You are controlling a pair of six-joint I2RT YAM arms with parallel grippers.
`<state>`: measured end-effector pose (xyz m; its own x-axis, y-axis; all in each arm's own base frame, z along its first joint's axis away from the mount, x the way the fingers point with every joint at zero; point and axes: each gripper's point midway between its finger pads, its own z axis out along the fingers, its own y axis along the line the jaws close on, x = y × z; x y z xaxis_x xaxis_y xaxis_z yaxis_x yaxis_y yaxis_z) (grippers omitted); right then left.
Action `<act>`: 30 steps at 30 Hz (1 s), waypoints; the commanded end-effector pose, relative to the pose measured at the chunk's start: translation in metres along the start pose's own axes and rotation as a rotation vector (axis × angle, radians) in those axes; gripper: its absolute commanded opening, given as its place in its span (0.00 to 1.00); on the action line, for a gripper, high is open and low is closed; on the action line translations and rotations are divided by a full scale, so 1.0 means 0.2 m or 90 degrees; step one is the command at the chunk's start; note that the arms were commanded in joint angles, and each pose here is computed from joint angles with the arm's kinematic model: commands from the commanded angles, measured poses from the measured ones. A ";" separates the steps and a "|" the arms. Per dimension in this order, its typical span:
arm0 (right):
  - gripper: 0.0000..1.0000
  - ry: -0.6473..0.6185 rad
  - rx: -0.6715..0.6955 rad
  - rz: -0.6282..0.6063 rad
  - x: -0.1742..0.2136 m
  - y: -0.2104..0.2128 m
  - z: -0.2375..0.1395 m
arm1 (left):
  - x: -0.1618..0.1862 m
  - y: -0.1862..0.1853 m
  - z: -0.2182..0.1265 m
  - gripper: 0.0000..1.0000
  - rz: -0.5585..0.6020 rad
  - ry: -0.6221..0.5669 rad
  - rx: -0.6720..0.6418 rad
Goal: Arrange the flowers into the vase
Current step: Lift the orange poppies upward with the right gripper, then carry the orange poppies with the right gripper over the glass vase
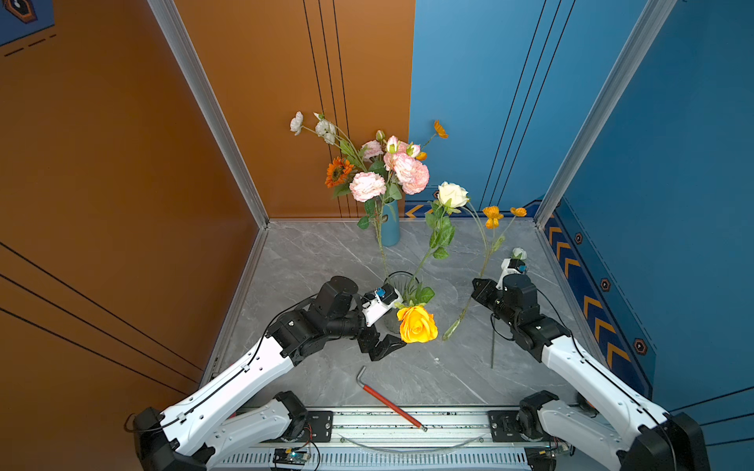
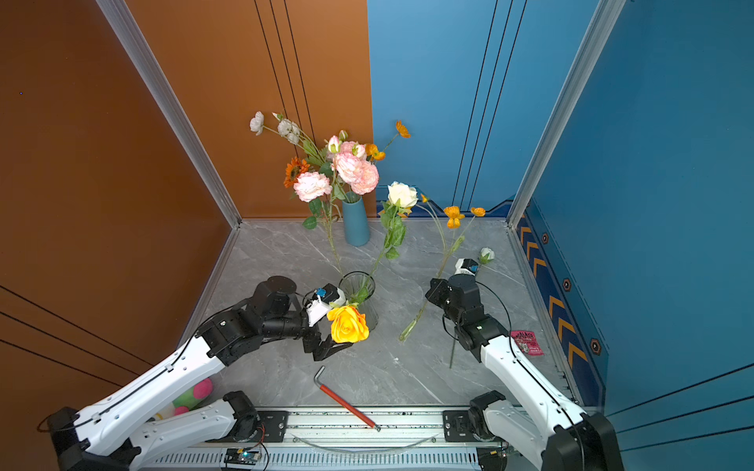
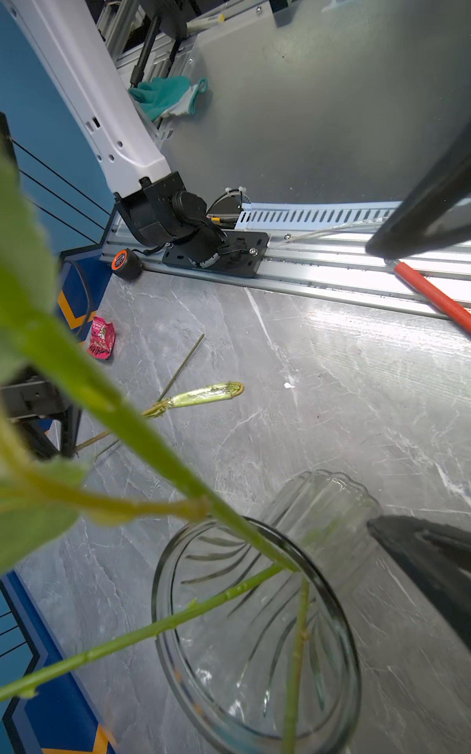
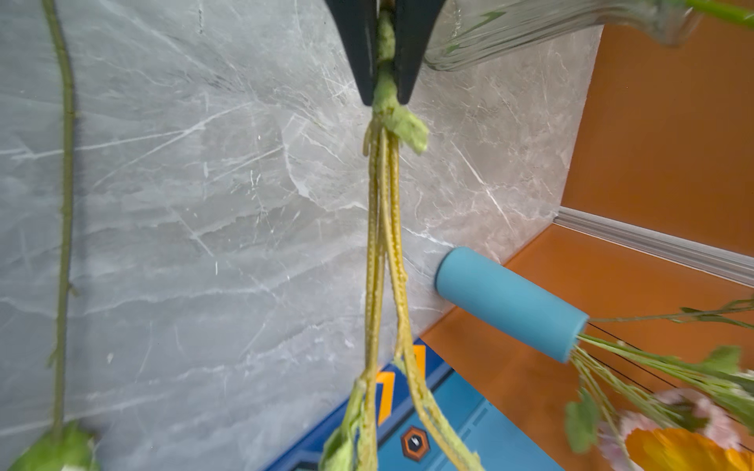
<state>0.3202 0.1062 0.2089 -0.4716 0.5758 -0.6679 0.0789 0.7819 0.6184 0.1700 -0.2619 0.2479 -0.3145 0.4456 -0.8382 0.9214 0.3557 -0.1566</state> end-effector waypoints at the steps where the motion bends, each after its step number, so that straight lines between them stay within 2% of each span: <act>1: 0.01 -0.031 0.079 -0.066 -0.06 -0.07 -0.13 | -0.04 -0.02 -0.06 0.98 0.028 -0.015 -0.008; 5: 0.01 -0.100 0.091 -0.099 -0.17 -0.02 -0.30 | -0.06 0.01 -0.08 0.98 0.032 -0.025 -0.034; 8: 0.01 -0.158 0.064 -0.102 -0.27 0.06 -0.40 | -0.07 0.02 -0.12 0.98 0.035 -0.037 -0.051; 17: 0.01 -0.230 -0.071 -0.190 -0.47 0.57 -0.55 | -0.11 0.02 -0.16 0.98 0.038 -0.067 -0.051; 23: 0.01 -0.296 -0.163 -0.229 -0.53 0.86 -0.67 | -0.16 0.09 -0.24 0.98 0.020 -0.125 -0.089; 30: 0.03 -0.353 -0.239 -0.246 -0.52 1.13 -0.67 | -0.19 0.16 -0.28 0.98 -0.002 -0.156 -0.109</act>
<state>0.2706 0.1873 0.4429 -0.0033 0.3627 -0.9319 -0.3361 0.8773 0.3426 0.1987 -0.2202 0.3023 -0.2287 0.2667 -0.9362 0.8560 0.5131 -0.0629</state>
